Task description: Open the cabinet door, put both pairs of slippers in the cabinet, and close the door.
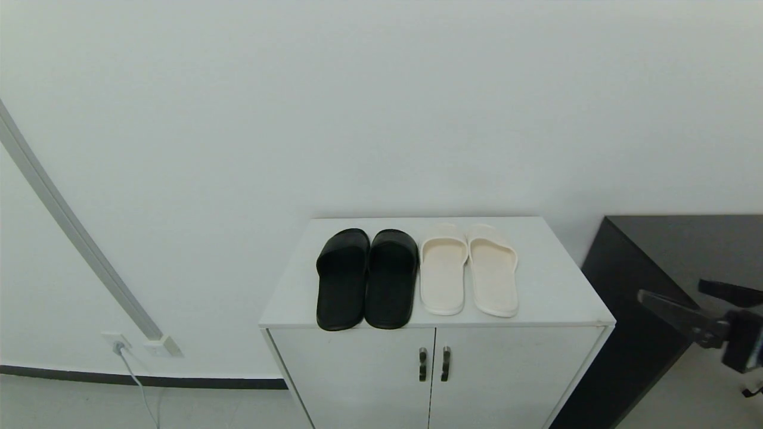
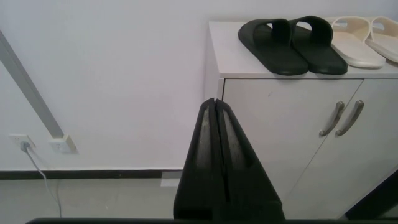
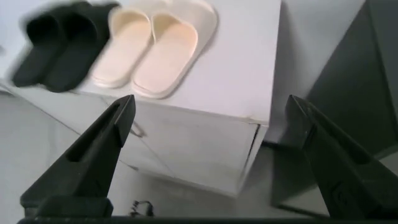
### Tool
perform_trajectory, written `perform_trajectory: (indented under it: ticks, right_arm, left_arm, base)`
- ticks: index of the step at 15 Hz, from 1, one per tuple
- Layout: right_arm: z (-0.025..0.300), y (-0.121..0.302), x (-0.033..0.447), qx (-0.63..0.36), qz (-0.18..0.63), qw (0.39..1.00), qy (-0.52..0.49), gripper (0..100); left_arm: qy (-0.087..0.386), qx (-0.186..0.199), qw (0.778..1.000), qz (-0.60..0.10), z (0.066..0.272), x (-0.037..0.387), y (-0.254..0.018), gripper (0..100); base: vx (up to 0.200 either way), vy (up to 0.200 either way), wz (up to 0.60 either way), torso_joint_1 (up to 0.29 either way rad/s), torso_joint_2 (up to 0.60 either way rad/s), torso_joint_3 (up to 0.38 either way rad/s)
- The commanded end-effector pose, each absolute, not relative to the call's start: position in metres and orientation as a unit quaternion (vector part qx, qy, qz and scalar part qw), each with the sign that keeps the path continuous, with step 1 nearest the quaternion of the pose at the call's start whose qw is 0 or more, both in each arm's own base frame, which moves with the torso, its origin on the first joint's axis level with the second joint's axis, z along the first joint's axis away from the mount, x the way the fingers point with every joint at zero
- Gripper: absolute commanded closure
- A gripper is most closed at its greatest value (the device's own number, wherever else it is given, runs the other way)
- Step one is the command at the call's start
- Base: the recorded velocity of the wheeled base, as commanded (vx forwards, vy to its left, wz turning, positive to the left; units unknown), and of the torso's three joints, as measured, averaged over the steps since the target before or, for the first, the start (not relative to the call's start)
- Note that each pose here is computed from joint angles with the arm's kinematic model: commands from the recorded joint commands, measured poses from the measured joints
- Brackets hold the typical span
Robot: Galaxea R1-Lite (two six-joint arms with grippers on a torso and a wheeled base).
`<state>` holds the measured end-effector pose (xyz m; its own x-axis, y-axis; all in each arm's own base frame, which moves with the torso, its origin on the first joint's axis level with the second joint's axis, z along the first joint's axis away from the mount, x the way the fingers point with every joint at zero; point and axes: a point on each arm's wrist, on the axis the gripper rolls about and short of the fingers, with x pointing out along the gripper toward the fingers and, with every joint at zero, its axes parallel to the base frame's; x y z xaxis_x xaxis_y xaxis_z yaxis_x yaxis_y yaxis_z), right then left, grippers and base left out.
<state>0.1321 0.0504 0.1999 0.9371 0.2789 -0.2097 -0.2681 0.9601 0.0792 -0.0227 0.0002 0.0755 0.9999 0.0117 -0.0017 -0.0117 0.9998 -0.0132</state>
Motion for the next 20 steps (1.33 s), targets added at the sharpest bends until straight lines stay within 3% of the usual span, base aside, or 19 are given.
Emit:
perform_trajectory:
  ticks: [1,6,10,20]
  right_arm:
    - [0.196,0.092,0.157,0.01,0.16,0.978,0.13,0]
    - [0.192,0.15,0.18,0.004,0.149,0.981,0.122,0]
    - [0.174,0.193,0.204,0.017,0.095,0.986,0.138,0]
    - [0.124,0.248,0.283,0.022,0.024,0.993,0.112,0]
  left_arm:
    - [0.001,-0.007,1.0,0.006,0.076,-0.023,0.0,100]
    - [0.001,-0.005,1.0,0.005,0.076,-0.023,0.0,100]
    - [0.001,-0.004,1.0,0.005,0.076,-0.023,0.0,100]
    - [0.001,-0.004,1.0,0.005,0.076,-0.023,0.0,100]
  base:
    - [0.0,0.0,0.0,0.0,0.0,0.0]
    - [0.0,0.0,0.0,0.0,0.0,0.0]
    - [0.0,0.0,0.0,0.0,0.0,0.0]
    - [0.0,0.0,0.0,0.0,0.0,0.0]
